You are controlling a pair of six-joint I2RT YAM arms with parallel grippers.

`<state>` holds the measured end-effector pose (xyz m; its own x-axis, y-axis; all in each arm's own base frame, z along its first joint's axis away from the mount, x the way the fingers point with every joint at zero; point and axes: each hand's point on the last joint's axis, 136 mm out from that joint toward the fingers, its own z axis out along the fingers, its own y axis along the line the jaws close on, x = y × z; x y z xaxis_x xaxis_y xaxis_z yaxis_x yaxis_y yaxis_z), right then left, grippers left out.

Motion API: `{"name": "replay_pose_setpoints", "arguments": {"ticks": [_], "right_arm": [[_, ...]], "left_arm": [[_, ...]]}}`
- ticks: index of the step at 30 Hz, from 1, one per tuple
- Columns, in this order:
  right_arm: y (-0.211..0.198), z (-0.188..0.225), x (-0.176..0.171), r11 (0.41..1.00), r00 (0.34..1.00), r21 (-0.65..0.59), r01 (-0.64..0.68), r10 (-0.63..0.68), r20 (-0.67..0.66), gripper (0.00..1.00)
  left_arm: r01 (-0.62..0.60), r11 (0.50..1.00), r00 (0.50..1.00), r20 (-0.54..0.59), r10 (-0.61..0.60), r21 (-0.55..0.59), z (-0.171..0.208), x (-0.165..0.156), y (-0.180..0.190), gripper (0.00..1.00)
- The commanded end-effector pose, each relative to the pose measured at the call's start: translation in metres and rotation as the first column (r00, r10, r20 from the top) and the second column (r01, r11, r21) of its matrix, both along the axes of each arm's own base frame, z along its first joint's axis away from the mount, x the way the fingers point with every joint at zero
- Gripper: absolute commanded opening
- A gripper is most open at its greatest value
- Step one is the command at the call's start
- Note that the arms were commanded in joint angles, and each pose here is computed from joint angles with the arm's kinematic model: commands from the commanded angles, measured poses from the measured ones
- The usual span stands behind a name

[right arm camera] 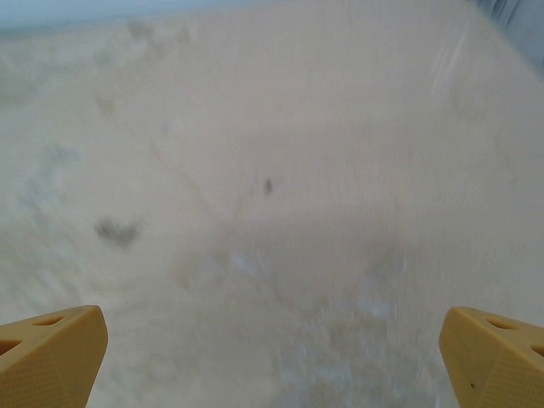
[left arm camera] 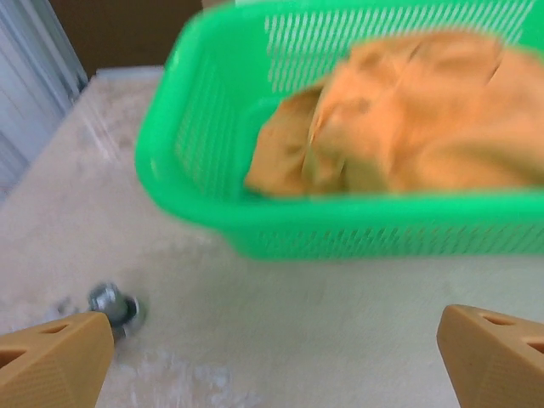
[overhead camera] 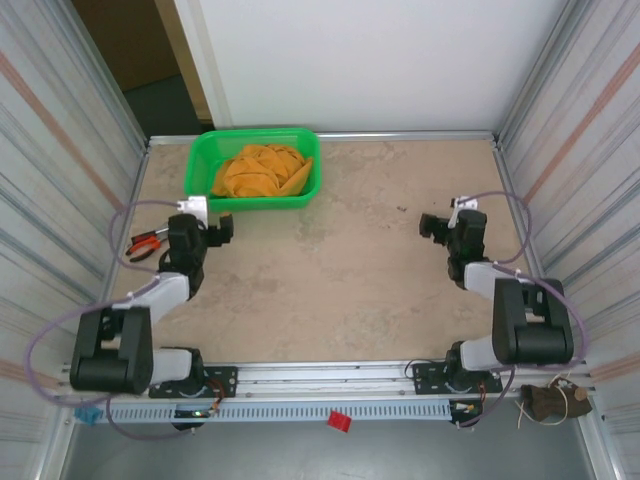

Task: Fold the inside-out t-shirt

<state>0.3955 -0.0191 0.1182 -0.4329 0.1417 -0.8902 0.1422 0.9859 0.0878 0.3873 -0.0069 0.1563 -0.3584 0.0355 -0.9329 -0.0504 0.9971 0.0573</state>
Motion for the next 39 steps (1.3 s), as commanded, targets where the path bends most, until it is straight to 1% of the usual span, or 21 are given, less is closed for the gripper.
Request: {"name": "replay_pose_setpoints", "arguments": {"ticks": [1, 2, 3, 4, 5, 6, 8, 9, 11, 14, 15, 18, 23, 28, 30, 31, 33, 35, 37, 38, 39], "right_arm": [[-0.026, 0.065, 0.007, 0.962, 0.975, 0.165, 0.216, -0.221, 0.009, 0.99], [-0.046, 0.070, 0.001, 0.887, 0.926, 0.269, 0.375, -0.372, -0.063, 0.99], [-0.051, 0.074, 0.001, 0.833, 0.904, 0.352, 0.427, -0.403, -0.141, 0.99], [-0.042, 0.078, 0.010, 0.830, 0.929, 0.416, 0.371, -0.330, -0.169, 0.99], [-0.032, 0.086, 0.021, 0.830, 0.950, 0.462, 0.312, -0.263, -0.169, 0.99], [-0.019, 0.093, 0.029, 0.832, 0.963, 0.487, 0.265, -0.207, -0.170, 0.99], [0.010, 0.108, 0.038, 0.860, 0.984, 0.484, 0.160, -0.101, -0.146, 1.00], [0.026, 0.113, 0.041, 0.877, 0.988, 0.467, 0.114, -0.053, -0.143, 1.00], [0.051, 0.117, 0.042, 0.904, 0.986, 0.424, 0.059, 0.015, -0.168, 0.97], [0.083, 0.115, 0.039, 0.918, 0.970, 0.396, -0.001, 0.097, -0.221, 0.95], [0.092, 0.115, 0.038, 0.919, 0.966, 0.393, -0.017, 0.116, -0.230, 0.95], [0.111, 0.107, 0.035, 0.923, 0.955, 0.381, -0.059, 0.163, -0.246, 0.95], [0.127, 0.089, 0.033, 0.920, 0.935, 0.383, -0.083, 0.204, -0.290, 0.94], [0.129, 0.078, 0.031, 0.923, 0.923, 0.377, -0.076, 0.208, -0.324, 0.93], [0.126, 0.080, 0.031, 0.928, 0.926, 0.367, -0.068, 0.195, -0.322, 0.93], [0.124, 0.082, 0.031, 0.929, 0.928, 0.363, -0.067, 0.191, -0.320, 0.93], [0.123, 0.085, 0.030, 0.930, 0.930, 0.361, -0.069, 0.191, -0.314, 0.93], [0.123, 0.087, 0.029, 0.930, 0.931, 0.359, -0.074, 0.194, -0.311, 0.93], [0.125, 0.088, 0.028, 0.927, 0.928, 0.366, -0.081, 0.204, -0.311, 0.93], [0.127, 0.087, 0.029, 0.924, 0.927, 0.372, -0.085, 0.211, -0.310, 0.93], [0.129, 0.087, 0.029, 0.921, 0.925, 0.379, -0.092, 0.220, -0.311, 0.93]], "left_arm": [[-0.038, 0.995, 0.999, -0.011, 0.037, -0.089, 0.070, 0.004, -0.004, 0.98], [-0.023, 0.995, 0.999, -0.024, 0.021, -0.099, 0.086, 0.011, -0.012, 0.98], [-0.014, 0.994, 0.999, -0.043, 0.010, -0.104, 0.096, 0.021, -0.020, 0.99], [-0.006, 0.994, 0.998, -0.055, -0.001, -0.110, 0.105, 0.032, -0.027, 0.99], [0.004, 0.993, 0.996, -0.085, -0.014, -0.120, 0.111, 0.046, -0.035, 0.99], [0.010, 0.992, 0.992, -0.120, -0.026, -0.130, 0.113, 0.061, -0.044, 0.99], [0.024, 0.991, 0.980, -0.192, -0.049, -0.131, 0.108, 0.090, -0.062, 0.99], [0.018, 0.993, 0.969, -0.241, -0.046, -0.116, 0.100, 0.104, -0.070, 0.99], [-0.001, 0.998, 0.945, -0.328, -0.022, -0.070, 0.081, 0.127, -0.081, 0.99], [-0.056, 0.998, 0.883, -0.468, 0.043, -0.014, 0.043, 0.151, -0.084, 0.99], [-0.086, 0.996, 0.852, -0.517, 0.078, 0.008, 0.025, 0.157, -0.082, 0.99], [-0.104, 0.994, 0.810, -0.577, 0.102, 0.031, -0.003, 0.170, -0.082, 0.99], [-0.126, 0.992, 0.776, -0.623, 0.103, 0.007, -0.035, 0.180, -0.082, 0.99], [-0.104, 0.992, 0.737, -0.675, 0.025, -0.077, -0.070, 0.182, -0.098, 0.97], [-0.091, 0.990, 0.724, -0.690, -0.010, -0.109, -0.081, 0.182, -0.109, 0.90], [-0.079, 0.988, 0.721, -0.693, -0.034, -0.131, -0.086, 0.182, -0.117, 0.83], [-0.060, 0.986, 0.725, -0.686, -0.065, -0.157, -0.088, 0.183, -0.129, 0.65], [-0.033, 0.984, 0.743, -0.662, -0.092, -0.174, -0.083, 0.186, -0.140, 0.36], [-0.013, 0.984, 0.764, -0.637, -0.105, -0.178, -0.076, 0.191, -0.145, 0.09], [-0.008, 0.984, 0.775, -0.623, -0.108, -0.181, -0.070, 0.193, -0.146, 0.00], [-0.008, 0.983, 0.787, -0.608, -0.105, -0.181, -0.063, 0.196, -0.145, 0.00]]}}
